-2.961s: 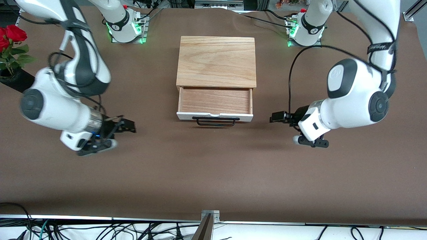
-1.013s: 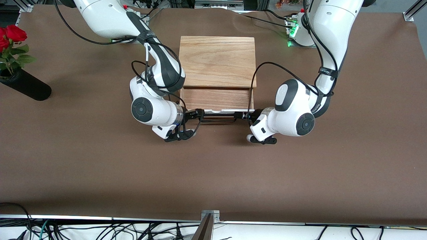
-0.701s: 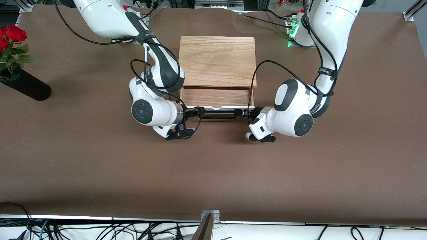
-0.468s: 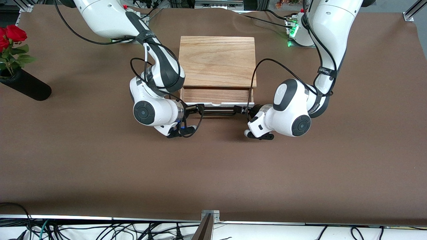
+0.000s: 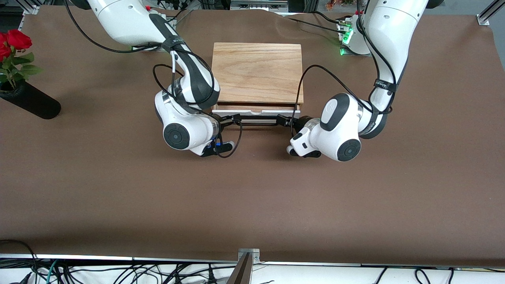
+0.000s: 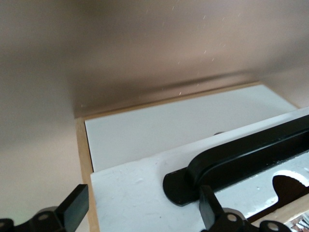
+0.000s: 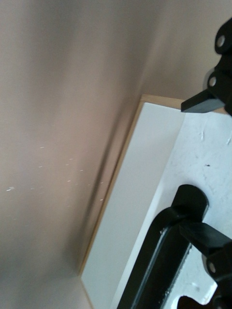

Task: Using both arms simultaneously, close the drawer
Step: 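Push the white drawer front into the cabinet with both grippers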

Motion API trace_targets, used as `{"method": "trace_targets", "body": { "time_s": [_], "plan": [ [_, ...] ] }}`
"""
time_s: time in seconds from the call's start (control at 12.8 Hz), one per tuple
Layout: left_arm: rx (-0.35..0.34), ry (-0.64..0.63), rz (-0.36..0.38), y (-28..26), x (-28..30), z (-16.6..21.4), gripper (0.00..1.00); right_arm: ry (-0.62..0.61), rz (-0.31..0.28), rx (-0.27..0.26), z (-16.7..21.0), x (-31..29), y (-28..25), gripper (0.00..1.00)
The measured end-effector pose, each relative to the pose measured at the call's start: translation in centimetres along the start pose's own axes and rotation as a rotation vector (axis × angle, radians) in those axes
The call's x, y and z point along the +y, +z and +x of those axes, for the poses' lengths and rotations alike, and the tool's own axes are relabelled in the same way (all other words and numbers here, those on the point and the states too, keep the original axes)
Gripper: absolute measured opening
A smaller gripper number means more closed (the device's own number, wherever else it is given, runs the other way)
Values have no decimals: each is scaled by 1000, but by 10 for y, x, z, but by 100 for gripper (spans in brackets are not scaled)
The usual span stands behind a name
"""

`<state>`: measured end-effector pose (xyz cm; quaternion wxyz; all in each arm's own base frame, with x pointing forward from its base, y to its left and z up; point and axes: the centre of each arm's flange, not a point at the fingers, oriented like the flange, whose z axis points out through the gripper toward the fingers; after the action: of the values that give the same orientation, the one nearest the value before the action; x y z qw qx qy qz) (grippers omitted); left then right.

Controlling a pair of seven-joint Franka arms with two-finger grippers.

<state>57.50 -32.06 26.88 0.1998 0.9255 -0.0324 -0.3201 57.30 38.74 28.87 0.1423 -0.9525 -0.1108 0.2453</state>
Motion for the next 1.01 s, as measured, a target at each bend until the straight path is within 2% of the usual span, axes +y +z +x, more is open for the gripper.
{"method": "trace_targets", "body": {
  "time_s": [0.16,0.55,1.01],
  "plan": [
    [-42,-10,5,9,-5,-3,100,1,7,-51,-5,-1,6,100],
    [-93,-23,6,17,-9,-7,100,1,16,-123,-8,-3,24,100],
    [-106,-40,-10,12,-21,-7,100,-2,19,-147,-6,-5,32,100]
  ]
}}
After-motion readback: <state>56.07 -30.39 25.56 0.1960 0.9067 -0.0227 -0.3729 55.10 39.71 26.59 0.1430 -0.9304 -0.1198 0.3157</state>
